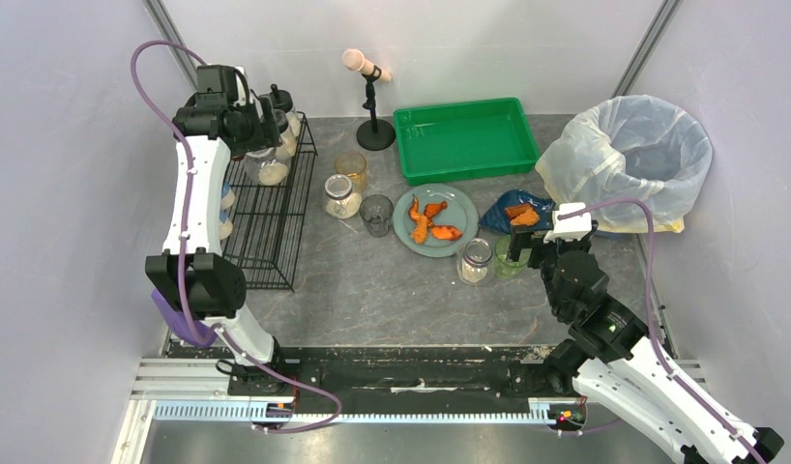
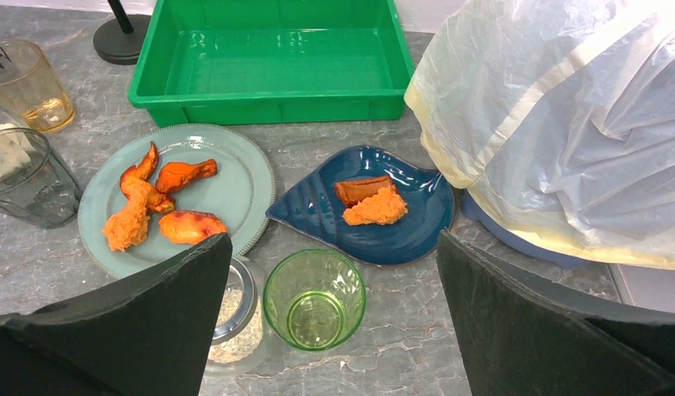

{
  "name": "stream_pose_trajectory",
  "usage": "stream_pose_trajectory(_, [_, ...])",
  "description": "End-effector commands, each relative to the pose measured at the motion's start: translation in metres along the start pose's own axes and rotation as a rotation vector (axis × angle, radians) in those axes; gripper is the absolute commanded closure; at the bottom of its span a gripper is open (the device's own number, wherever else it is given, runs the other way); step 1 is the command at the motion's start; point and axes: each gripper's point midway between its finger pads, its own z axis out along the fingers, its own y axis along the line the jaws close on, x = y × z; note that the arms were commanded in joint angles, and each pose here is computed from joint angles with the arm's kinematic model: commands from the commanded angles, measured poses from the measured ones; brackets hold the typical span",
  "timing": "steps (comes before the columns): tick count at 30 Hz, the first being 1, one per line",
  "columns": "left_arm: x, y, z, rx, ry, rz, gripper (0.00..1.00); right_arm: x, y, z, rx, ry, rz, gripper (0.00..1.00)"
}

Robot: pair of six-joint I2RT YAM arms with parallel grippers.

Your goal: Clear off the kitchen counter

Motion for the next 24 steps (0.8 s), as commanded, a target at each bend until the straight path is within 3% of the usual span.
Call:
stream_pose_trajectory(1, [-0.007, 0.006, -0.018, -0.036, -0.052, -0.008, 0.14, -0.007, 0.000, -0.001, -0.006, -0.031, 0.030, 0.02])
stream_pose_trajectory(8, [-0.006, -0.008, -0.034, 0.001, -0.075, 0.035, 0.14, -0.008, 0.000, -0.002, -0.009, -0.036, 0.034, 0.02])
stream_pose_trajectory(16, [0.028, -0.090, -0.045, 0.150, -0.086, 0.425, 0.13, -0.006, 0.001, -0.002, -0.012, -0.033, 0.038, 0.02])
stream_pose_trajectory(24, [0.065, -0.130, -0.020, 0.252, -0.009, 0.422, 0.13, -0.006, -0.003, -0.003, 0.002, -0.030, 0.036, 0.02])
